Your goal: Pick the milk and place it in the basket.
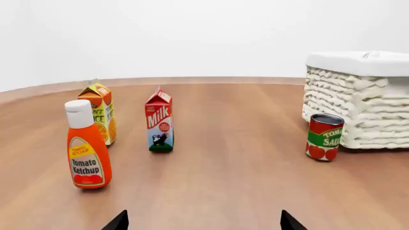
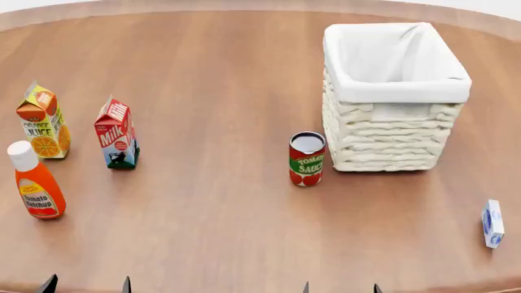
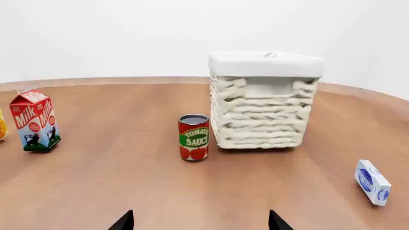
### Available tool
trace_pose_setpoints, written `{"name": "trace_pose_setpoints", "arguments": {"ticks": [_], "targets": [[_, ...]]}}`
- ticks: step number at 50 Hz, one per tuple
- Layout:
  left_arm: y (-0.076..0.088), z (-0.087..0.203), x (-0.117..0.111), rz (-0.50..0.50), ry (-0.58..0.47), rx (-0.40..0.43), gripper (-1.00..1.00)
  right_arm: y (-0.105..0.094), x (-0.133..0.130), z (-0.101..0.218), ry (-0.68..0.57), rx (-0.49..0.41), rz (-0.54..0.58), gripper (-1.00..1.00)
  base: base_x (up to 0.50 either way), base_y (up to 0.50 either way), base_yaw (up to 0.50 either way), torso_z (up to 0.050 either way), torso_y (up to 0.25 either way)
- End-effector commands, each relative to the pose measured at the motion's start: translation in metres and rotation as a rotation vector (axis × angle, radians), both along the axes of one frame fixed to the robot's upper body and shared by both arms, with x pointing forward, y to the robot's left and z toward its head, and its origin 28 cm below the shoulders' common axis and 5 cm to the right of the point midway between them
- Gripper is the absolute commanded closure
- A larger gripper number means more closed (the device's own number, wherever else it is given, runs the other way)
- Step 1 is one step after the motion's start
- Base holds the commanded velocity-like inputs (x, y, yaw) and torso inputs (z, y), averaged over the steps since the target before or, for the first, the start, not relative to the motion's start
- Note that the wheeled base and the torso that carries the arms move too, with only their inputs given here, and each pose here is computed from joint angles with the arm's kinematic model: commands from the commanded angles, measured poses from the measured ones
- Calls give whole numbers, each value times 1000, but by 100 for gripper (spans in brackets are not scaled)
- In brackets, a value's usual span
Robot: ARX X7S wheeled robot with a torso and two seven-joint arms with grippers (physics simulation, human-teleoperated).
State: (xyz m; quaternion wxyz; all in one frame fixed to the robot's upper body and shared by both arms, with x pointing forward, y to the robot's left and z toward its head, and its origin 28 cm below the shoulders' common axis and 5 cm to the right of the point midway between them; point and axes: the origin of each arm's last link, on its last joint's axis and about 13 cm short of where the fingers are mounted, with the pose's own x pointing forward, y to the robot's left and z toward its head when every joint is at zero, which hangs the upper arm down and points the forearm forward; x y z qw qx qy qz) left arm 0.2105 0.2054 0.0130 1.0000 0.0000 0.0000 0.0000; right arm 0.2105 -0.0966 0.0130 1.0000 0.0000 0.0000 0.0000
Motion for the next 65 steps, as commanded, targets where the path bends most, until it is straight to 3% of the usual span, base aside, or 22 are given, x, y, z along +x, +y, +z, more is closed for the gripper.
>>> {"name": "trace_pose_setpoints", "arguments": {"ticks": [1,15,33,47,51,65], "targets": [[0,0,0,0,1,1,-100,0,0,0,4,6,-1,-100,0,0,0,0,0],[1,-3,0,5,9,8,-100,2,1,-4,32,-6,-7,-100,0,34,0,0,0],[1,-4,-2,4,11,13,-100,4,1,-3,42,-12,9,-100,0,500,0,0,0],[1,-2,0,3,23,6,-100,5,5,0,48,-34,-2,-100,0,0,0,0,0],[1,9,5,28,32,10,-100,5,7,9,60,-39,-8,-100,0,0,0,0,0],[-5,117,38,-18,-48,-17,-100,-4,30,117,1,-92,6,-100,0,0,0,0,0]]}}
